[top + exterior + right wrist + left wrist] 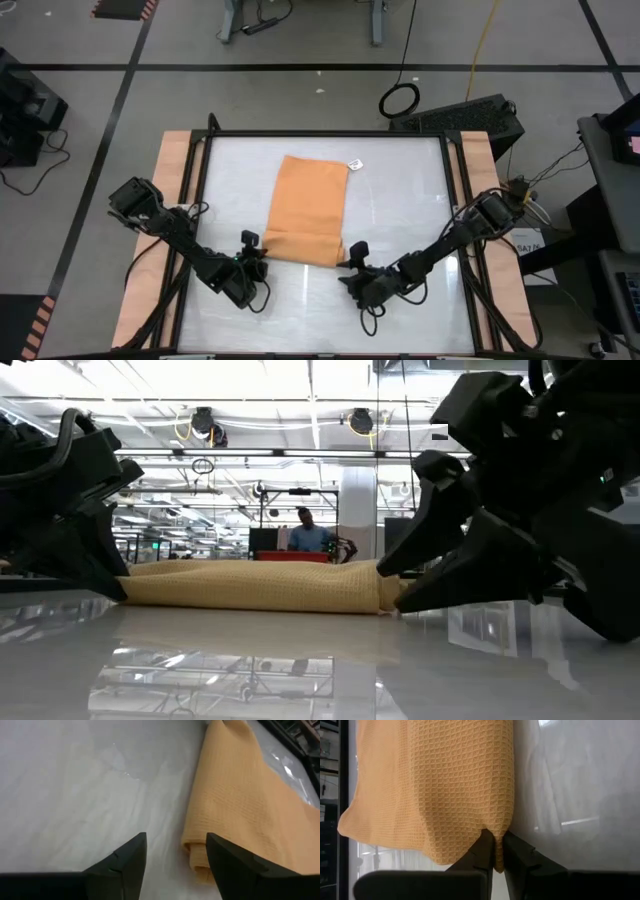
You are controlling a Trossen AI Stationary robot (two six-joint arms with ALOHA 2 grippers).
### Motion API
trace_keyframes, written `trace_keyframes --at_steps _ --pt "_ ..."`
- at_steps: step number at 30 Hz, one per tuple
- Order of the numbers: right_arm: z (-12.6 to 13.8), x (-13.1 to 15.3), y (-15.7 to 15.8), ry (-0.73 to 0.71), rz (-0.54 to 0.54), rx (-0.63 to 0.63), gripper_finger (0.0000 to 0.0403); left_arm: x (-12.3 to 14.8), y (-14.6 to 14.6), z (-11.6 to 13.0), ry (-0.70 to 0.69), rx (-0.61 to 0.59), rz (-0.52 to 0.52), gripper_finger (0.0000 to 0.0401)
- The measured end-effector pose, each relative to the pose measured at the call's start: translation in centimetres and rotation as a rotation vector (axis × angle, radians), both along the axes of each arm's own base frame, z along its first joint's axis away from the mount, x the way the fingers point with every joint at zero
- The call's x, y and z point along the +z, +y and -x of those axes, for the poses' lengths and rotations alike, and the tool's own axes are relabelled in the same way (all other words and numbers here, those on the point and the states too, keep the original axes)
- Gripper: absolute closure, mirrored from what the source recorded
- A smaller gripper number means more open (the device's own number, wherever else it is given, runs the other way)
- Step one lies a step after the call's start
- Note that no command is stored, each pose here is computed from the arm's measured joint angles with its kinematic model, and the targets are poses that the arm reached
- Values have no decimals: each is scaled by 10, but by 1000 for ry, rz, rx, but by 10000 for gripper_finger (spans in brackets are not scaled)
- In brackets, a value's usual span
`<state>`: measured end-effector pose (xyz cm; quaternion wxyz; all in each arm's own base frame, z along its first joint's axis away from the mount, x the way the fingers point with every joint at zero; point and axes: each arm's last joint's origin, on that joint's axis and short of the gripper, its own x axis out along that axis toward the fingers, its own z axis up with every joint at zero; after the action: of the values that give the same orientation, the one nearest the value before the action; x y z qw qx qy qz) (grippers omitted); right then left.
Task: Roll towel into tight, uniform cylinder
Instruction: Roll the yellow towel
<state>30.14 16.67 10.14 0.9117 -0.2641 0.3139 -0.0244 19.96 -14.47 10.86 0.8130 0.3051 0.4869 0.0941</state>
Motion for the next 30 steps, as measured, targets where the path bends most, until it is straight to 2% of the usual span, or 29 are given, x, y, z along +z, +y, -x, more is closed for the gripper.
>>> trace_keyframes --at_steps 3,8,15,24,30 --pt "-1 0 0 -3 26 9 200 0 0 0 -2 0 2 368" --pt "-4 3 -1 -24 137 42 198 0 -1 -1 -10 1 9 368" --pt "-10 0 -18 -2 84 -48 211 0 -1 -1 -19 19 27 368" --pt "-20 -4 -40 50 -82 -53 283 0 -2 -2 -24 18 41 368" --pt "-22 -4 -44 42 -111 -78 359 1 -5 -3 -7 11 99 368"
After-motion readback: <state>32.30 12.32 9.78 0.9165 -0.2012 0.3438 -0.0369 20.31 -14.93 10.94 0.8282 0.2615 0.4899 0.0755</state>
